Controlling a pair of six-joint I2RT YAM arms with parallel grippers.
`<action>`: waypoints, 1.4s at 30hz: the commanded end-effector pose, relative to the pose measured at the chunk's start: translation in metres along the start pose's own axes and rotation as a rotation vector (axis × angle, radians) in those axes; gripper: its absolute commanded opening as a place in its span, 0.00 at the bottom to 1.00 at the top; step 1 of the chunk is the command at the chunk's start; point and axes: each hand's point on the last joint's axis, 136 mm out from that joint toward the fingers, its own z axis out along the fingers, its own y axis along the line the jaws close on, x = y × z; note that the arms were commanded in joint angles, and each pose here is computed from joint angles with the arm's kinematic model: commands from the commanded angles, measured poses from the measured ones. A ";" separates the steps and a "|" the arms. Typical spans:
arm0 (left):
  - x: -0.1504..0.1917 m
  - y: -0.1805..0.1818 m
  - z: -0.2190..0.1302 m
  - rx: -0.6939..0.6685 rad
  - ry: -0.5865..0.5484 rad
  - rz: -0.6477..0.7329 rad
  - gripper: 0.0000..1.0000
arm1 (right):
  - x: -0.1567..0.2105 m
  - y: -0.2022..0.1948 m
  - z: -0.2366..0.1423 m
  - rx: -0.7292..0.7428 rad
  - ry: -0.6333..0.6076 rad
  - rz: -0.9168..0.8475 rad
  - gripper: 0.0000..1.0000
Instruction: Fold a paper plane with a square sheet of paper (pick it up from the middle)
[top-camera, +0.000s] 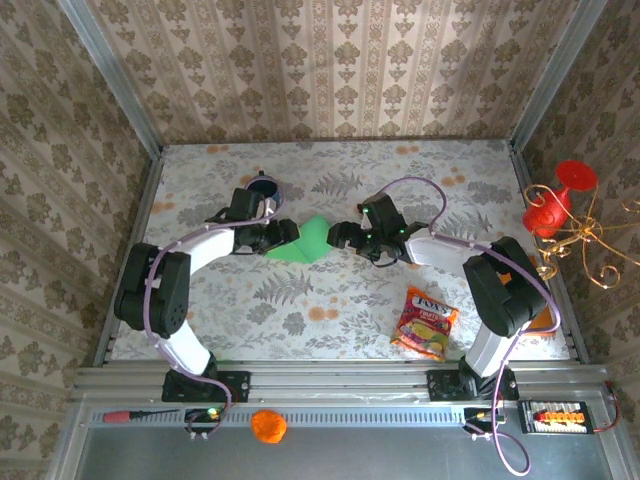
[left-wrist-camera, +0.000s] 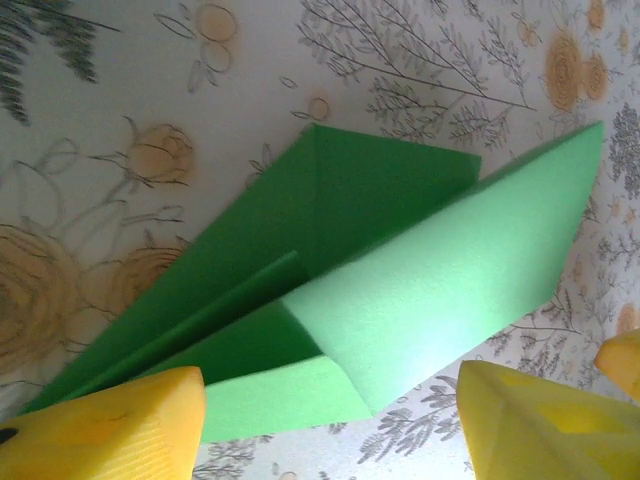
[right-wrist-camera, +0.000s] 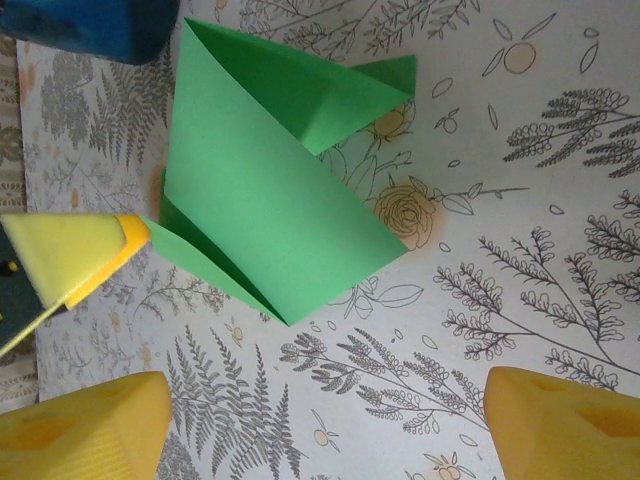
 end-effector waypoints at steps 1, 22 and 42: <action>-0.019 0.009 -0.014 -0.009 -0.046 0.060 0.73 | -0.001 0.009 0.002 -0.025 0.006 0.003 0.83; 0.013 0.027 0.012 0.053 0.089 0.070 0.87 | 0.001 0.005 0.000 -0.011 0.003 0.002 0.82; 0.089 -0.042 0.018 0.096 0.186 0.152 0.83 | -0.014 -0.019 -0.011 0.047 -0.047 0.066 0.82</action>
